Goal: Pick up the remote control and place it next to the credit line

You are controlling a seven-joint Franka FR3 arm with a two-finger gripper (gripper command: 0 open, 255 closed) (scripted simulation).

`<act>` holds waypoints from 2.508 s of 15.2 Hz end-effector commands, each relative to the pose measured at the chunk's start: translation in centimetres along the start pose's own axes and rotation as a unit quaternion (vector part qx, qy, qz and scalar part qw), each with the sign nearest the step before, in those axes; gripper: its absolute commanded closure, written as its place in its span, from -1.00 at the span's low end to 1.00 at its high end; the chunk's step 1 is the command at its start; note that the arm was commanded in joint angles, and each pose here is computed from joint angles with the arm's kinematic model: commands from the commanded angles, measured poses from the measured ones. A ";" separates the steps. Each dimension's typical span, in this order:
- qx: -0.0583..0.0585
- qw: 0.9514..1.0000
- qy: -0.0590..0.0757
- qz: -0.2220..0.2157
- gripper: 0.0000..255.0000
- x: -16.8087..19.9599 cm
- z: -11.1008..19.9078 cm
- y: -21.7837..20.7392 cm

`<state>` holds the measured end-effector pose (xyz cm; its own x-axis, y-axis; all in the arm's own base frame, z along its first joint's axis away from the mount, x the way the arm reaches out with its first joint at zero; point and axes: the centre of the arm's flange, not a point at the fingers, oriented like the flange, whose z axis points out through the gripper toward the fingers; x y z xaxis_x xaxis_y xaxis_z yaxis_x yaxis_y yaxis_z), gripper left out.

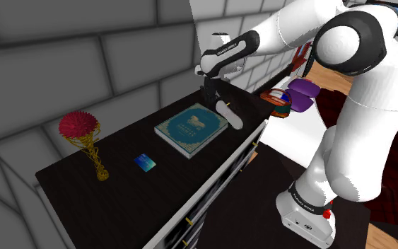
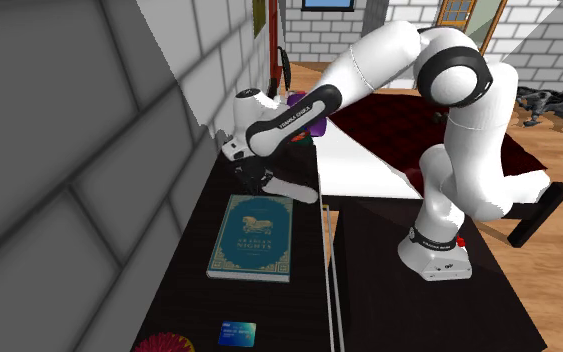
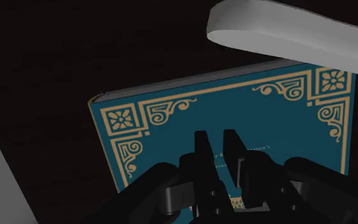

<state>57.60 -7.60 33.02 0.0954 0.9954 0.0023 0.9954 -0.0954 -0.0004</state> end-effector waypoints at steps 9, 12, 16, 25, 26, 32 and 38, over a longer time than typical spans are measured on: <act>0.052 0.995 -0.074 -0.041 -1.00 3.2 1.0 -4.5; 0.089 0.985 -0.129 -0.071 -1.00 2.7 1.6 -6.8; 0.136 0.963 -0.202 -0.111 -1.00 1.8 2.0 -9.9; 0.168 0.944 -0.250 -0.138 -1.00 -0.7 4.7 -12.7; 0.168 0.944 -0.250 -0.138 -1.00 -1.0 5.1 -12.9; 0.168 0.944 -0.250 -0.138 -1.00 -1.1 5.3 -12.9; 0.168 0.944 -0.250 -0.138 1.00 -1.1 5.3 -12.9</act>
<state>44.61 -7.47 27.68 -0.2624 0.8670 -0.4236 0.9185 0.0897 -0.3852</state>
